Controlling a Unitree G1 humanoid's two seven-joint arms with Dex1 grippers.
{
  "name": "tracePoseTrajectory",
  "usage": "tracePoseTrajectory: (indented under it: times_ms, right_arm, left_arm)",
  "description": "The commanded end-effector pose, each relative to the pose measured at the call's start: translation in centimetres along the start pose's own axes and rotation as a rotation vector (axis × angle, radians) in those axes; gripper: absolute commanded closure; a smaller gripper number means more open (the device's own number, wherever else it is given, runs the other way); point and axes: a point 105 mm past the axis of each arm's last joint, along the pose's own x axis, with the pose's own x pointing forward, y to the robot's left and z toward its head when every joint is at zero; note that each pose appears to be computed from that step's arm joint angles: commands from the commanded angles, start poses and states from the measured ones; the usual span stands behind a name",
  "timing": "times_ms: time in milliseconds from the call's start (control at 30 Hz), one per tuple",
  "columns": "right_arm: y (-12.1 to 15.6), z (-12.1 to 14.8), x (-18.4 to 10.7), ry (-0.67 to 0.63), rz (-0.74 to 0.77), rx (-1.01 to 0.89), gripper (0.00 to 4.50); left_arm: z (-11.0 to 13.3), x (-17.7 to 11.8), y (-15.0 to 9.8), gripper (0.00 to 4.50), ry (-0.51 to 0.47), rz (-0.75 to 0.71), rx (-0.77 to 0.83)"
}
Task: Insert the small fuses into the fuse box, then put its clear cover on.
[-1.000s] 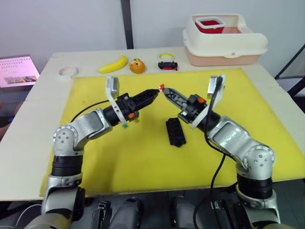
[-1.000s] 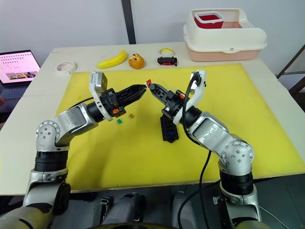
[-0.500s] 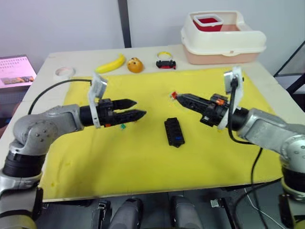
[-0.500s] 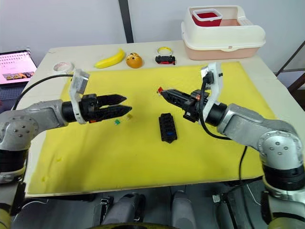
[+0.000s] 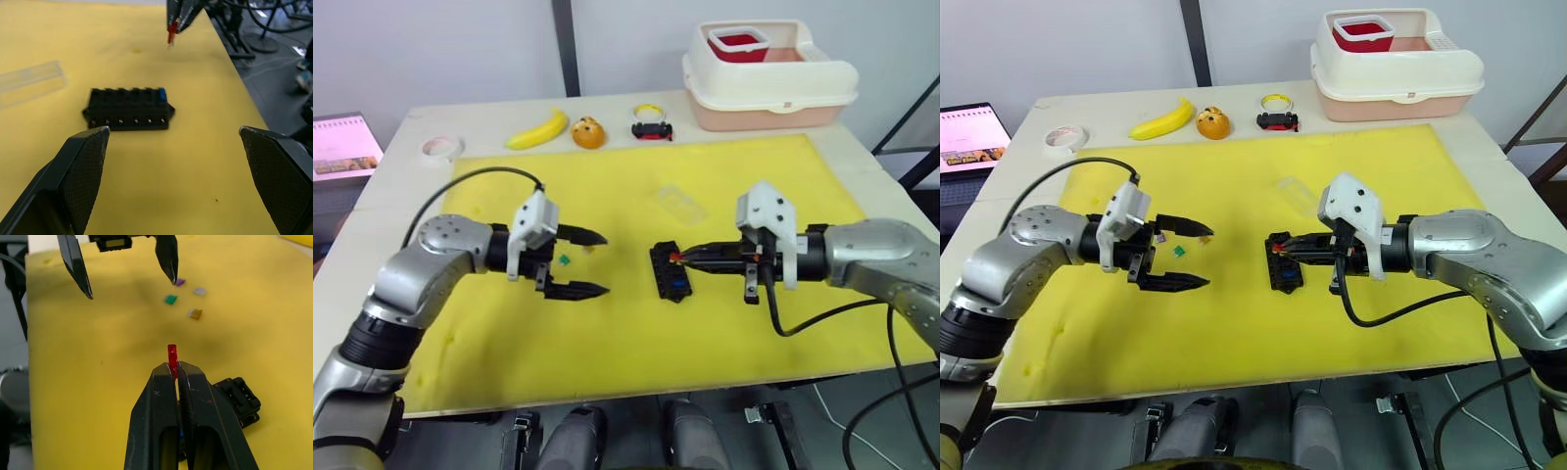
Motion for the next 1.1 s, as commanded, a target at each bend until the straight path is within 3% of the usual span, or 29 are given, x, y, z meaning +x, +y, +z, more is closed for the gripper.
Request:
tracePoseTrajectory:
  times_ms: [33,600,1100]
  right_arm:
    - [-0.4,0.5,-0.4,-0.001,-0.003,-0.075,4.50]
    - [-2.6,-1.5,0.4,0.087,0.014,-0.204,4.50]
    - [-3.2,-3.1,2.0,0.174,0.139,-0.363,4.50]
  left_arm:
    - [0.1,0.0,0.2,0.03,0.017,0.005,0.061]
    - [-0.9,2.0,1.8,0.03,0.063,0.043,0.173]
    - [-1.4,4.2,1.5,0.03,0.062,0.041,0.218]
